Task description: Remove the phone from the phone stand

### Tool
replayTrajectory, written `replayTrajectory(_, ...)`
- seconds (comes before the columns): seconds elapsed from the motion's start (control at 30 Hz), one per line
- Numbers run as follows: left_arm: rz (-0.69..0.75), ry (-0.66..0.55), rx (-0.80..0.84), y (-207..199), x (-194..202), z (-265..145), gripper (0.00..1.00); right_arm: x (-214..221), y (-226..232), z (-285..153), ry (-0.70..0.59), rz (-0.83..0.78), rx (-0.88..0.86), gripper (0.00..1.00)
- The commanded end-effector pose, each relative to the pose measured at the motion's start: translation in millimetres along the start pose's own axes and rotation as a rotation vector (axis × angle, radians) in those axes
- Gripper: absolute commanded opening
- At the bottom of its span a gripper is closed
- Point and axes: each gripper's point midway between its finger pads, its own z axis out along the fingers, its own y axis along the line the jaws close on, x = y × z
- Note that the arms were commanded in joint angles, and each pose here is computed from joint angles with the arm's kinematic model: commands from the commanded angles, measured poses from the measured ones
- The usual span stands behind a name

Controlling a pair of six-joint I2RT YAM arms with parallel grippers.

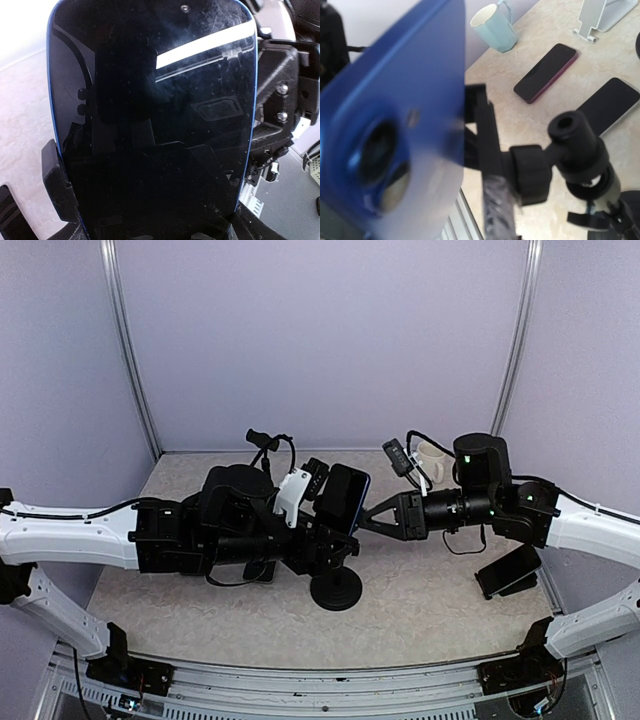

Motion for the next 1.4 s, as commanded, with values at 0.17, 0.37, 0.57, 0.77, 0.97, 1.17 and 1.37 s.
replayTrajectory(0.17, 0.099, -0.135, 0.208, -59.2, -37.0, -15.4, 0.36, -8.8, -7.8, 0.0, -0.014, 0.021, 0.052, 0.0)
replayTrajectory(0.37, 0.116, -0.156, 0.306, -83.4, -35.7, -25.9, 0.36, -17.4, -13.0, 2.8, -0.05, 0.029, 0.079, 0.0)
replayTrajectory(0.57, 0.13, -0.196, 0.4, -98.0, -42.1, -47.8, 0.38, -27.9, -17.0, 4.9, -0.09, 0.027, 0.1, 0.0)
replayTrajectory(0.77, 0.116, -0.19, 0.463, -105.8, -34.6, -49.5, 0.38, -40.2, -16.8, 12.2, -0.118, 0.019, 0.096, 0.0)
replayTrajectory(0.97, 0.096, -0.246, 0.397, -89.1, -46.3, -64.0, 0.37, -55.5, -16.3, 9.8, -0.161, -0.008, 0.114, 0.0)
replayTrajectory(1.17, 0.0, -0.314, 0.206, -22.6, -59.7, -81.7, 0.37, -87.2, -19.2, 0.9, -0.221, -0.053, 0.128, 0.0)
replayTrajectory(1.37, -0.074, -0.337, 0.053, 26.1, -55.2, -93.5, 0.37, -116.0, -36.3, -2.4, -0.27, -0.059, 0.108, 0.0)
